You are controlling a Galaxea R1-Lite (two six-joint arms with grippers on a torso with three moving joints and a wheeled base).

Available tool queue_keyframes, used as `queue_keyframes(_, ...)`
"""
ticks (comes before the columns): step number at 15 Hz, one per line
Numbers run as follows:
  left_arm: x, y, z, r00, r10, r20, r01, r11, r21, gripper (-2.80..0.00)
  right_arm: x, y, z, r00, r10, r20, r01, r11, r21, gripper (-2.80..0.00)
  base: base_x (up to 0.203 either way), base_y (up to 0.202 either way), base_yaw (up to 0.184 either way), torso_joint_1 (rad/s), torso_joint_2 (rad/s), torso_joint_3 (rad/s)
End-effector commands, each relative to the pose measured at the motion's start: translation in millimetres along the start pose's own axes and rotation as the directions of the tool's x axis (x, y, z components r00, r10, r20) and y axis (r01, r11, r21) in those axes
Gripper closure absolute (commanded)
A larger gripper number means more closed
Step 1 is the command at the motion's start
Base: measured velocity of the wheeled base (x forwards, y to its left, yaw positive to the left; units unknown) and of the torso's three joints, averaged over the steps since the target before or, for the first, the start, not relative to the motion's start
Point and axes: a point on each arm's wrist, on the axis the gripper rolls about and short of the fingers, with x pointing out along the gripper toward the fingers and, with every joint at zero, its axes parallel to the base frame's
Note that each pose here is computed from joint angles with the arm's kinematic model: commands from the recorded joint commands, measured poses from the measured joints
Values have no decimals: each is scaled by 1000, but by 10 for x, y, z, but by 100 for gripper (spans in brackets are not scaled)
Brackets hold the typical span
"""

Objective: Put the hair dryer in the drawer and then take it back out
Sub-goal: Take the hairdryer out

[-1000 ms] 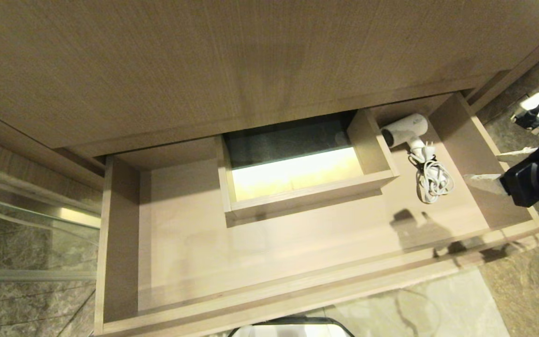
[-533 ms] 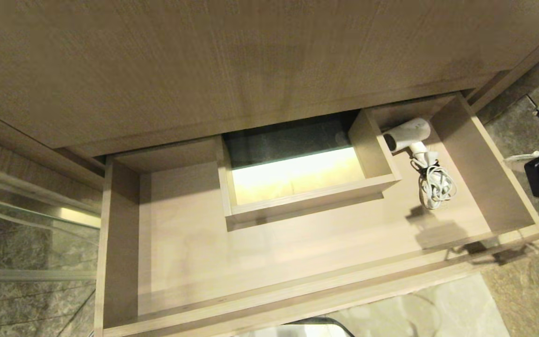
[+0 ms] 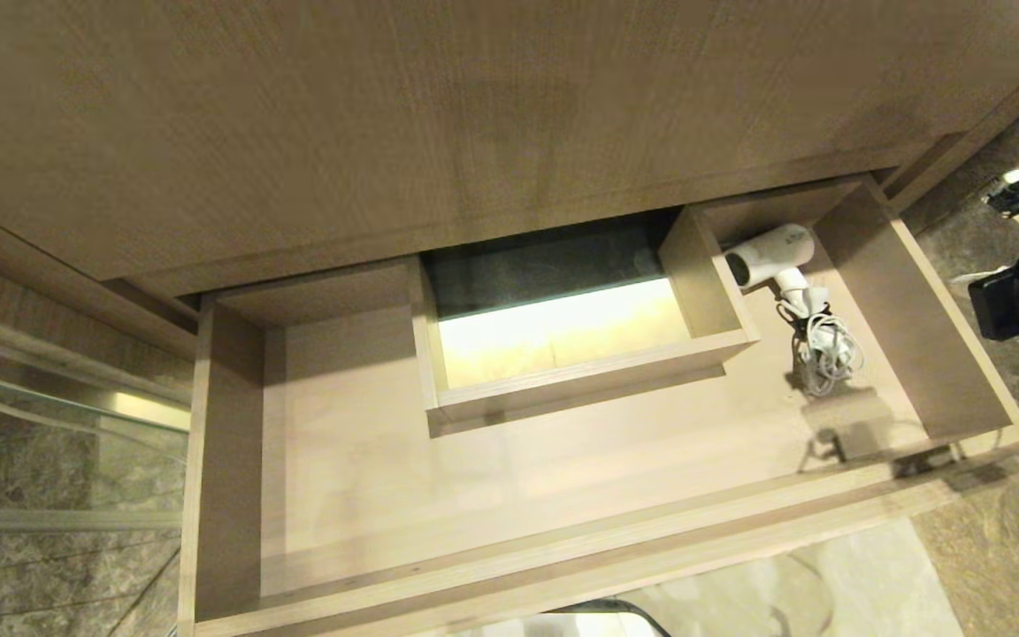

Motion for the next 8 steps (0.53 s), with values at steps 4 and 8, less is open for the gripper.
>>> queue_keyframes(4, 1, 0, -4, 1000, 0, -1, 0, 1000, 0, 0, 970, -32, -181, 995, -42, -86, 47, 997, 63, -280, 0, 0, 0, 0, 0, 0)
queue_keyframes(8, 0, 0, 0, 1000, 0, 1, 0, 1000, 0, 0, 1352, 13, -239, 996, -19, -83, 26, 996, 84, -280, 0, 0, 0, 0, 0, 0)
